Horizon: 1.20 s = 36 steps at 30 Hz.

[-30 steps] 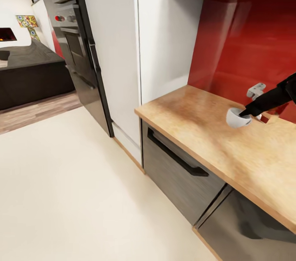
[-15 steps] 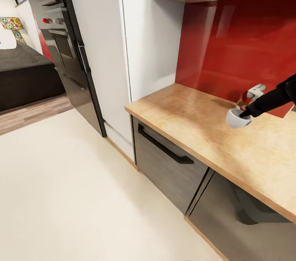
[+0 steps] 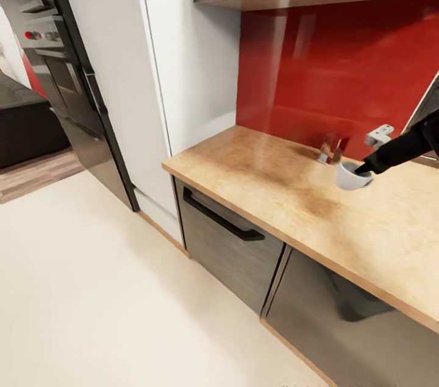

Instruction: Set up a coffee station on the kitchen countertop: keep the coffee maker on the countertop, move the bottle of coffee from the kitchen shelf to the counter next to the coffee maker, place a paper coffee filter on top of the coffee maker, put the saucer next to the coffee maker with the coffee cup on the saucer, and place the electric kettle next to the coffee maker.

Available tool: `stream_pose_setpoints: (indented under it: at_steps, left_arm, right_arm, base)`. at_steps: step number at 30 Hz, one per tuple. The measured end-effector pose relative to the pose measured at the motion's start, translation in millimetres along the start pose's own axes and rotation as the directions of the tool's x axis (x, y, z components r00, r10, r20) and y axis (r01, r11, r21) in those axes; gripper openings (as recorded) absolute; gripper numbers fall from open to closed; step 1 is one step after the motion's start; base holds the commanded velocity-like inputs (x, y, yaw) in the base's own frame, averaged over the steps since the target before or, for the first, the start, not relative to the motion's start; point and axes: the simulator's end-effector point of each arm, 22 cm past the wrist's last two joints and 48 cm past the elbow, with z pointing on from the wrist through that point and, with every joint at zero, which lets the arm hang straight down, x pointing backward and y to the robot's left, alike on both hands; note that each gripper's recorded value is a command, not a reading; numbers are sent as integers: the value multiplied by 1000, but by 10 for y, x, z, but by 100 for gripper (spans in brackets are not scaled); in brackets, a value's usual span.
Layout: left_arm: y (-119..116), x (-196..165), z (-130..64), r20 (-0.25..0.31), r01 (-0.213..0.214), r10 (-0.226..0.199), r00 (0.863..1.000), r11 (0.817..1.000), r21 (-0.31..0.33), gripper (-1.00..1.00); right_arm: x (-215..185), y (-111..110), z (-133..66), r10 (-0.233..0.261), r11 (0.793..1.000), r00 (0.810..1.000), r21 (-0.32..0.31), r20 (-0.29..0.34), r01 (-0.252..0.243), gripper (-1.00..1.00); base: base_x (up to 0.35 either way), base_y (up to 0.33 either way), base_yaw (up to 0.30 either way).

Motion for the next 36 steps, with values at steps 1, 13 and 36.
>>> stream_pose_setpoints:
  at_steps: [1, 13, 36]
  left_arm:
    - [-3, -3, 1, 1, 0, 0, 1000, 1000, 1, 100]
    - [-32, -24, 7, 6, -2, 2, 1000, 1000, 9, 100]
    - [-82, -58, 20, 14, -6, 6, 1000, 1000, 22, 100]
  right_arm:
    - [-5, 6, -6, 0, 1000, 1000, -1, 2, 0, -100]
    - [-377, 506, 51, -24, 993, 997, -117, 73, 33, -100]
    - [-544, 687, 13, -42, 989, 994, -140, 103, 57, -100]
  base:
    - [0, 0, -236]
    - [0, 0, -251]
    - [-99, -96, -183]
